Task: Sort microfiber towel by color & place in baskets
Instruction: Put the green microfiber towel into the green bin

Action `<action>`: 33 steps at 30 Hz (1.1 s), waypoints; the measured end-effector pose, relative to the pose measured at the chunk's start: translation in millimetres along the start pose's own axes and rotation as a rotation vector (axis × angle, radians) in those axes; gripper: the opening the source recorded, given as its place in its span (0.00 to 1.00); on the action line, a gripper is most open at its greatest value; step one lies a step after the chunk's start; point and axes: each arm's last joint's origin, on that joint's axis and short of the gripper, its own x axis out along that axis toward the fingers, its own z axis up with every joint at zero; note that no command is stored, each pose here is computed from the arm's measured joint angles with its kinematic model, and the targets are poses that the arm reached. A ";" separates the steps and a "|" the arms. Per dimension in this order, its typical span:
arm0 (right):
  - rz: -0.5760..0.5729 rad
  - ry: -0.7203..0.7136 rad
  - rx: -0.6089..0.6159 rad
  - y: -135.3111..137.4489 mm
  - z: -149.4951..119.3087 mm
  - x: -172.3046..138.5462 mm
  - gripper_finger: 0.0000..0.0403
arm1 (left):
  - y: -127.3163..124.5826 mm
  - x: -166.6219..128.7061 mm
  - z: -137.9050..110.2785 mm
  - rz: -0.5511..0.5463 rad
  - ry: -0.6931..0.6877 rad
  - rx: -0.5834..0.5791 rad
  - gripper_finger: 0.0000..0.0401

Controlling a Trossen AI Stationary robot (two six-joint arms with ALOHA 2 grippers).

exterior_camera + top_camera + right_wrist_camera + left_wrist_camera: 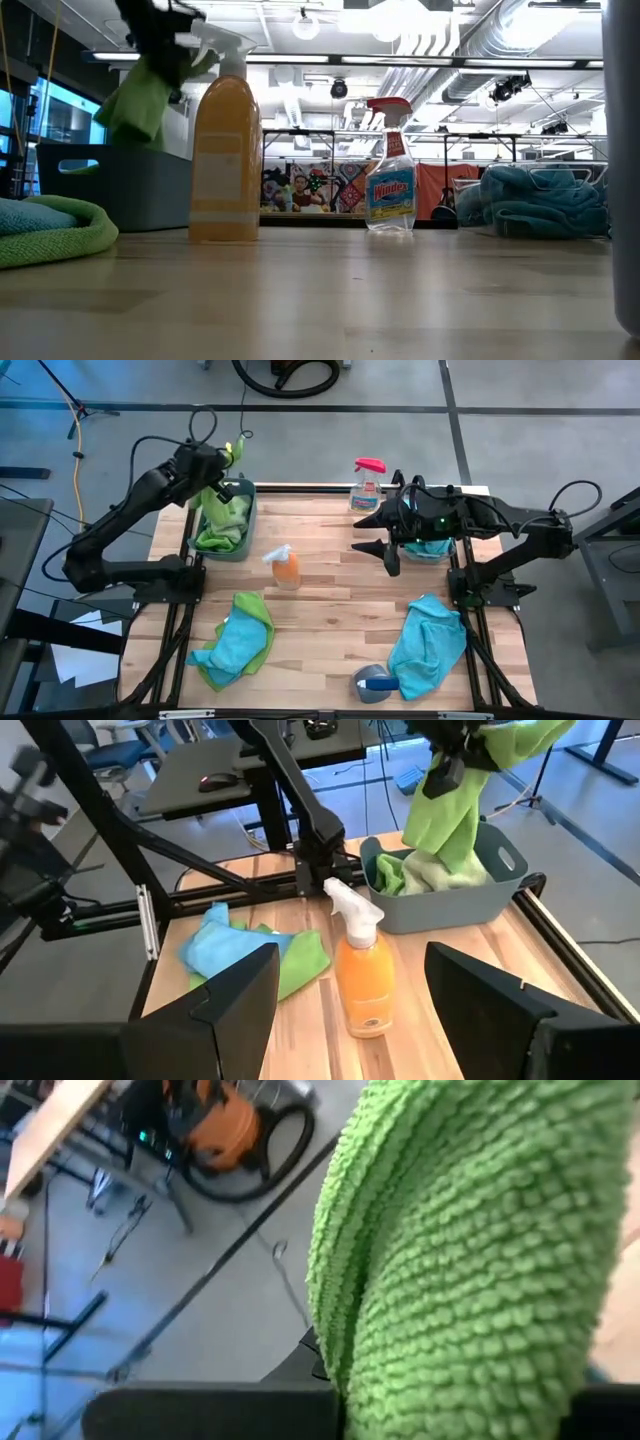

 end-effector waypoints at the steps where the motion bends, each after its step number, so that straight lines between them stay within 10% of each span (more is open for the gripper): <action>1: -0.001 0.002 0.009 0.0 -0.2 0.0 0.62 | -1.4 5.6 -4.5 0.005 0.018 0.004 0.00; 8: -0.002 0.007 0.017 -0.1 -0.7 0.0 0.62 | -31.4 43.4 -37.9 -0.073 0.063 -0.065 0.00; 33: -0.003 0.010 0.023 -0.1 -1.1 0.3 0.62 | -68.5 60.6 -105.4 -0.302 -0.315 -1.064 0.00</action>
